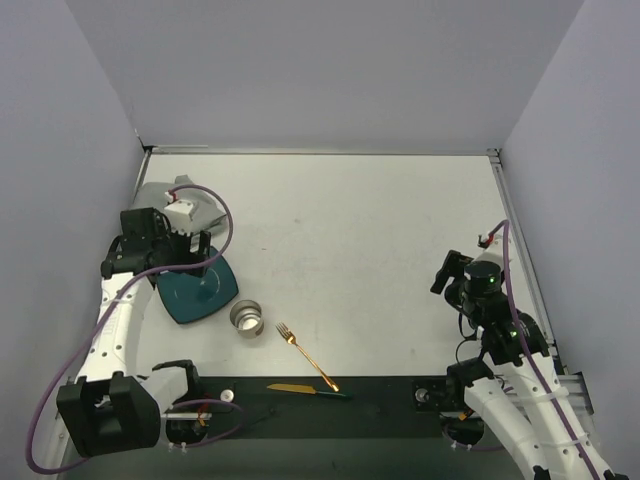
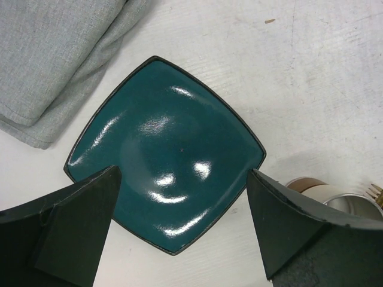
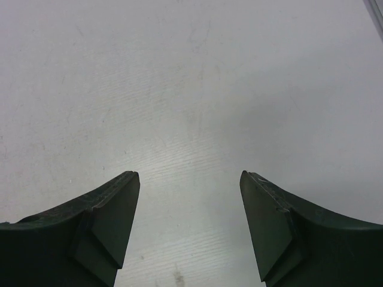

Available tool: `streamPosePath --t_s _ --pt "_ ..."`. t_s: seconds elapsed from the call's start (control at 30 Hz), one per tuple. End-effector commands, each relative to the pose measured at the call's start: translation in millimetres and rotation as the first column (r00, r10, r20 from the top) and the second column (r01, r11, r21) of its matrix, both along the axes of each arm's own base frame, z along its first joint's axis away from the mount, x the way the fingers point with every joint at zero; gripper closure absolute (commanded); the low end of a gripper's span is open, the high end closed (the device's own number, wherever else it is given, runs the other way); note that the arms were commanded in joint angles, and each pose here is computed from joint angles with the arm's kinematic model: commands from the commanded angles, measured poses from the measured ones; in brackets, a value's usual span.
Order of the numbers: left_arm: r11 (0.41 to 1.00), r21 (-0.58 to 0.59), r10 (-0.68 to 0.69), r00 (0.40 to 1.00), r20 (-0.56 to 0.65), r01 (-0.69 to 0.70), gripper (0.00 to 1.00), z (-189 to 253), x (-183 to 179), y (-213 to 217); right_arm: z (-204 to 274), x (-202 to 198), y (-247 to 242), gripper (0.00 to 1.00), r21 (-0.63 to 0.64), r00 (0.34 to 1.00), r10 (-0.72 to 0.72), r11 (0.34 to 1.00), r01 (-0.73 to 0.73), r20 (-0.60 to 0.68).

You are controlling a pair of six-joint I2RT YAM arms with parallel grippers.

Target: Set the dinner table for one person

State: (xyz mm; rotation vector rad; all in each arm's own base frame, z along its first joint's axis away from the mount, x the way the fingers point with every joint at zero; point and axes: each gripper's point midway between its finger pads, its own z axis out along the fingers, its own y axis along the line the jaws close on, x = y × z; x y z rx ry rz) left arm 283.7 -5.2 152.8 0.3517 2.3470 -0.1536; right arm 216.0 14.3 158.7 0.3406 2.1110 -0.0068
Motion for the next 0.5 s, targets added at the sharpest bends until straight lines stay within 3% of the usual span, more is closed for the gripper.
streamPosePath --t_s 0.0,0.07,0.1,0.13,0.27,0.3,0.47 --pt "0.994 -0.094 0.068 0.992 0.103 -0.059 0.03 37.6 6.9 -2.2 16.1 5.8 5.6 0.31 0.032 0.999 0.011 0.999 -0.012 0.032" --pt "0.996 -0.092 -0.007 0.989 0.147 0.021 0.03 41.2 4.4 -3.2 21.2 7.3 7.4 0.31 0.043 0.999 0.012 0.999 -0.014 0.041" --pt "0.985 -0.114 -0.11 0.98 0.163 0.13 0.03 40.9 -0.7 -17.2 22.7 8.0 8.2 0.31 0.047 0.999 0.014 0.999 -0.016 0.043" --pt "0.982 -0.059 -0.169 0.971 0.169 0.182 0.03 34.2 0.0 -14.5 26.0 8.9 8.3 0.31 0.049 0.999 0.012 0.999 -0.014 0.05" --pt "0.999 0.043 -0.004 0.994 0.109 -0.001 0.04 23.2 33.9 31.8 29.1 9.5 10.7 0.31 0.052 0.998 0.026 0.998 -0.029 0.05" --pt "0.995 0.083 0.06 0.997 0.039 -0.063 0.05 5.0 42.9 51.4 30.6 8.8 11.0 0.31 0.054 0.998 0.029 0.998 -0.032 0.054" --pt "0.959 0.217 0.175 0.983 0.048 -0.181 0.1 8.8 99.9 97.5 25.3 6.3 12.5 0.31 0.071 0.998 0.028 0.997 -0.032 0.048"
